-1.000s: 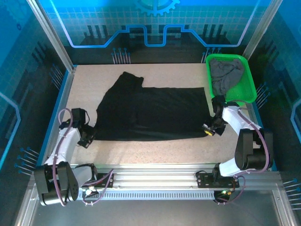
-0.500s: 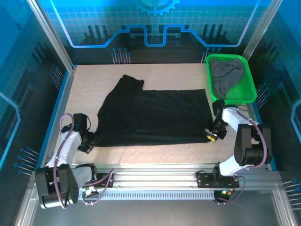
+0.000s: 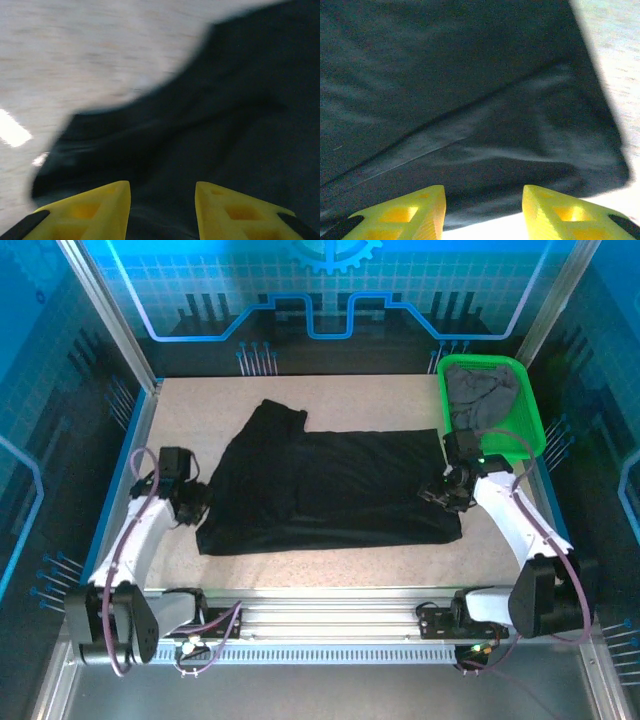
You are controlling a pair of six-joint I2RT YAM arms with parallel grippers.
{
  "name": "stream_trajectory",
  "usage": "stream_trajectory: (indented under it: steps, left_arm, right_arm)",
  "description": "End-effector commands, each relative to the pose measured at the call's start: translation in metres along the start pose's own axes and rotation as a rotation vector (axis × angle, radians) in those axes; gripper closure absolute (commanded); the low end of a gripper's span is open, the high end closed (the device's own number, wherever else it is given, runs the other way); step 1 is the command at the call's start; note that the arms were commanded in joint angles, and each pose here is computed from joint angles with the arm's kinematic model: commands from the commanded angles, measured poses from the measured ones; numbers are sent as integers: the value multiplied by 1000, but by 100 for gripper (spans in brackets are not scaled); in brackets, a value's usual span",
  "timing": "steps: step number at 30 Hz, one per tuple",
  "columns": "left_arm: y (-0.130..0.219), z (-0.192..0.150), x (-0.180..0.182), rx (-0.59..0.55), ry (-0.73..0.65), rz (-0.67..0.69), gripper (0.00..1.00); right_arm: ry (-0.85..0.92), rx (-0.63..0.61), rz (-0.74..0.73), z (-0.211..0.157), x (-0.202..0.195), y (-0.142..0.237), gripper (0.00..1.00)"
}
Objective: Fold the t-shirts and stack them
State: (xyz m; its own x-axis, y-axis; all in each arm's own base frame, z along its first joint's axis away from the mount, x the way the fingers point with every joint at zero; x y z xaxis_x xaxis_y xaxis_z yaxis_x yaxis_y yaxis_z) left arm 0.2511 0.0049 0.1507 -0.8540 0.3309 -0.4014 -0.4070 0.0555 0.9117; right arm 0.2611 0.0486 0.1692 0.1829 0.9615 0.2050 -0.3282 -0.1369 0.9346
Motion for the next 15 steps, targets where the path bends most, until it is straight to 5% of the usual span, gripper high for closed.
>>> stream_trajectory:
  steps: [1,8,15]
  left_arm:
    - [-24,-39,-55,213,-120,-118,61]
    - [-74,-99,-120,292,-451,-74,62]
    - [-110,-122,-139,317,-640,6,62]
  right_arm:
    - [139,-10,191,6,43,-1,57]
    - [229,10,311,18,85,-6,58]
    - [283,6,456,23,114,8,55]
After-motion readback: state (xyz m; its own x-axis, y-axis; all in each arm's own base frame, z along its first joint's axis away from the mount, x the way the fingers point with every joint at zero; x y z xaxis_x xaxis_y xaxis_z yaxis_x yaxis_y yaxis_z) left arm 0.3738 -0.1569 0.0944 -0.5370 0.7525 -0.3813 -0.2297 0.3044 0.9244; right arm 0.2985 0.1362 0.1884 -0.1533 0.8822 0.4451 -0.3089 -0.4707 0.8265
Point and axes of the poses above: each hand's point on the last joint's axis, 136 mm out from that joint toward the fingers, its own y axis back along the fingers, its own x axis along the line the jaws close on, z = x × y, the point moved 5 cm from there along y, back along the fingers, and after that the axes turned 12 degrees about y, right-handed, at the moved point
